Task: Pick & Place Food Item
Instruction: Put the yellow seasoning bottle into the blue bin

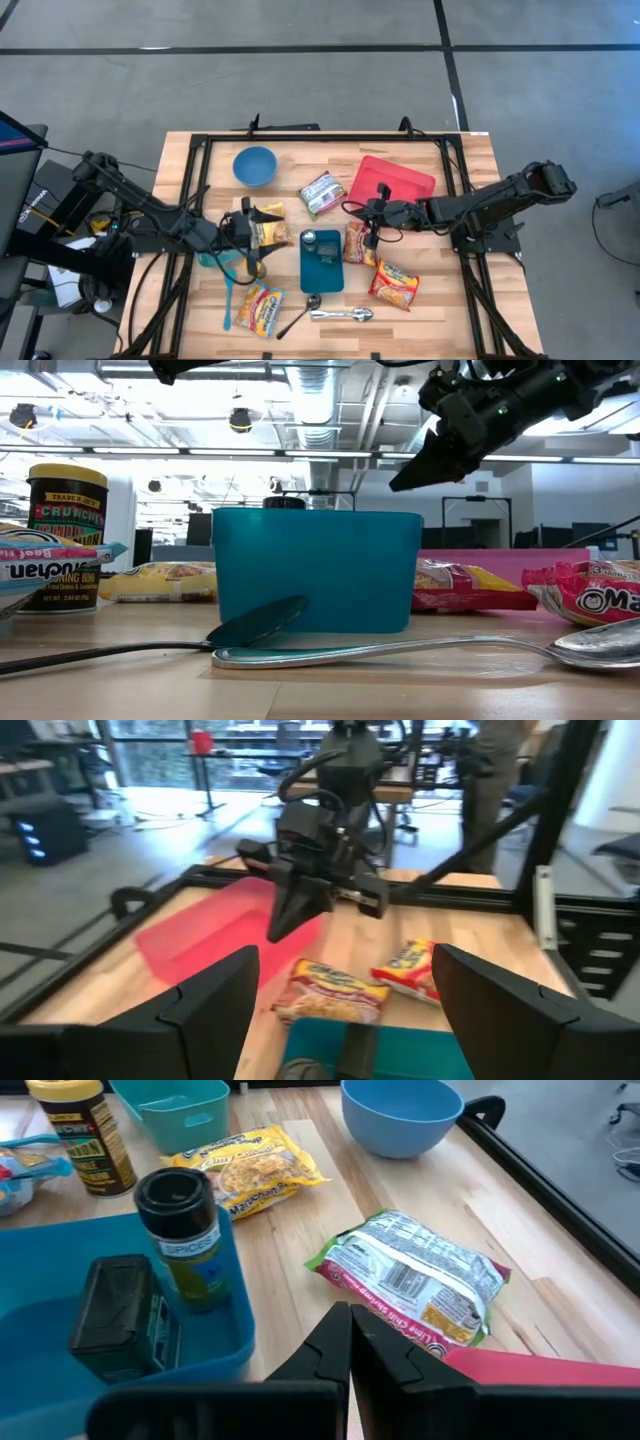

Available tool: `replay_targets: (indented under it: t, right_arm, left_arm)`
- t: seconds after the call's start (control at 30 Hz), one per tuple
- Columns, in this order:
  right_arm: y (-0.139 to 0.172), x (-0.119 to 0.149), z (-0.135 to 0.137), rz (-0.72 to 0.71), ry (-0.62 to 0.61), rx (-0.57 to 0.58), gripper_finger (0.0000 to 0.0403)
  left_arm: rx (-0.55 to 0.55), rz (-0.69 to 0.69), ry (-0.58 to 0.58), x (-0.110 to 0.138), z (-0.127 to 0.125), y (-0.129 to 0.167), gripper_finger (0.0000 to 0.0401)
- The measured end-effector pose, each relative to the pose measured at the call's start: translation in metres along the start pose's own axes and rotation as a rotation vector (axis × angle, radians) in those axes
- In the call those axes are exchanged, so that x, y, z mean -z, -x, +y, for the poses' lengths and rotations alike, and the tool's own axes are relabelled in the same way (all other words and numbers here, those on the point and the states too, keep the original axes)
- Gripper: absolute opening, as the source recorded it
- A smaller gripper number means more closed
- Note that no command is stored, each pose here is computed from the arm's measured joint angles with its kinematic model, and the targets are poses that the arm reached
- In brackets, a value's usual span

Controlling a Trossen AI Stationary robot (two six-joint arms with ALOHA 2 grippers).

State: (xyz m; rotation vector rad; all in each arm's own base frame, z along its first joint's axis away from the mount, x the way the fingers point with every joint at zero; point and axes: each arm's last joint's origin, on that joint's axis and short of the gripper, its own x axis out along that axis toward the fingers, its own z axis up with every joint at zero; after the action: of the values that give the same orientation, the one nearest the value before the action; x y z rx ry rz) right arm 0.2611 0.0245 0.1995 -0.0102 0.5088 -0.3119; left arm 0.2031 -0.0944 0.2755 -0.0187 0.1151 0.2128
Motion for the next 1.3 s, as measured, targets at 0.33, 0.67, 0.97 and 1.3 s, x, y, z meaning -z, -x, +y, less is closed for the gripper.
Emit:
replay_targets:
  t: [0.33,0.67,0.97,1.3]
  right_arm:
    - [-0.001,0.000,-0.003,0.000,-0.009,0.009,0.0000]
    - [-0.001,0.000,-0.003,0.000,-0.008,0.009,0.0000]
    - [-0.001,-0.001,-0.002,-0.009,-0.013,0.008,0.0000]
    - [-0.001,-0.002,-0.002,-0.012,-0.014,0.007,0.0000]
  left_arm:
    - [-0.056,0.018,-0.019,-0.001,-0.004,-0.001,0.0292]
    - [0.018,0.060,-0.020,0.003,-0.005,-0.001,0.0292]
    - [0.087,0.338,0.198,0.008,-0.001,0.008,0.0277]
    - [0.064,0.520,0.304,0.002,0.000,0.013,0.0233]
